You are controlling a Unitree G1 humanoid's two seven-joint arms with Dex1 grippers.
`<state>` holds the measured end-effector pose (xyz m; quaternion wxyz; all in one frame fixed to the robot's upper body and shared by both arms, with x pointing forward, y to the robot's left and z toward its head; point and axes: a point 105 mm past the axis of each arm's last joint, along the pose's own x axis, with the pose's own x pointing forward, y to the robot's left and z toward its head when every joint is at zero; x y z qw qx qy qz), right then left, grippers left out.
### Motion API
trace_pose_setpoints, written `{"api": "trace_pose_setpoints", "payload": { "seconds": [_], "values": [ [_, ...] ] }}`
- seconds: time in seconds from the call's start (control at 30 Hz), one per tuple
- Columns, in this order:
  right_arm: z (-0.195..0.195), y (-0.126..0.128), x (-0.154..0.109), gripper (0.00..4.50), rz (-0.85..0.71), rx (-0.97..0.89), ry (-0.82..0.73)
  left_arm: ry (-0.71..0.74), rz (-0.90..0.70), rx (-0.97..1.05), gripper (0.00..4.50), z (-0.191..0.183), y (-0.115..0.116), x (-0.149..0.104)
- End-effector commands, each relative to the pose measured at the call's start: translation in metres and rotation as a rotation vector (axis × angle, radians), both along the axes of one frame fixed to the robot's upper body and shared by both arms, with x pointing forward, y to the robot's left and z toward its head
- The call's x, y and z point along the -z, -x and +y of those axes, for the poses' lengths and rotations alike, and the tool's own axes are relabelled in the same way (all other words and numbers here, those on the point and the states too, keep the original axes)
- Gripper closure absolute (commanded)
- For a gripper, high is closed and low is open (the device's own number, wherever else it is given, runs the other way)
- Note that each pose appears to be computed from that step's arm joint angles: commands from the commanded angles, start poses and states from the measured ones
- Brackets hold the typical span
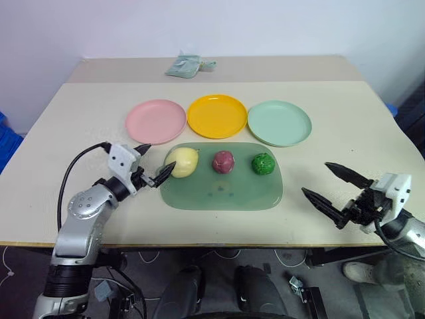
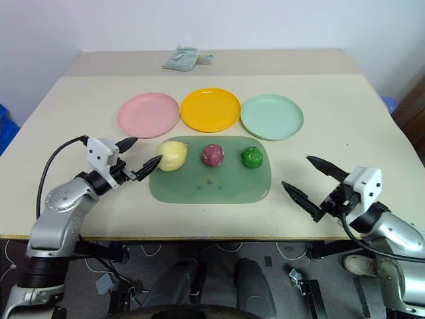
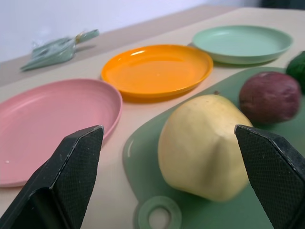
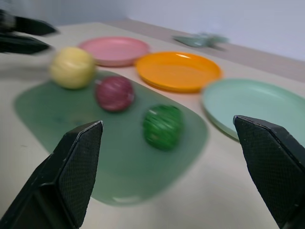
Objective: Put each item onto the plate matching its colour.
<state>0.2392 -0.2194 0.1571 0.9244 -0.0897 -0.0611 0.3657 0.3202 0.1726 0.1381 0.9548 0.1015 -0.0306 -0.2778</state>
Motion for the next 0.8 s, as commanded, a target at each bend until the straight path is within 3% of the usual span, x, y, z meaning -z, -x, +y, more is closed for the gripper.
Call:
{"api": "trace_pose_setpoints", "payload": {
  "seconds": [0.03,0.43,0.73,0.8],
  "values": [
    [0.011,-0.006,-0.012,0.01,-0.054,-0.065,0.009,-0.004,-0.035,-0.007,0.0,-0.012,-0.002,-0.012],
    [0.03,-0.017,-0.022,0.01,-0.104,-0.154,0.004,-0.002,0.029,-0.025,0.0,-0.031,-0.019,-0.005],
    [0.035,-0.021,-0.025,0.01,-0.127,-0.15,0.008,-0.025,0.118,-0.034,0.0,-0.038,-0.031,0.019],
    [0.035,-0.021,-0.026,0.0,-0.133,-0.142,0.008,-0.028,0.127,-0.05,0.53,-0.035,-0.033,0.021]
  ]
}}
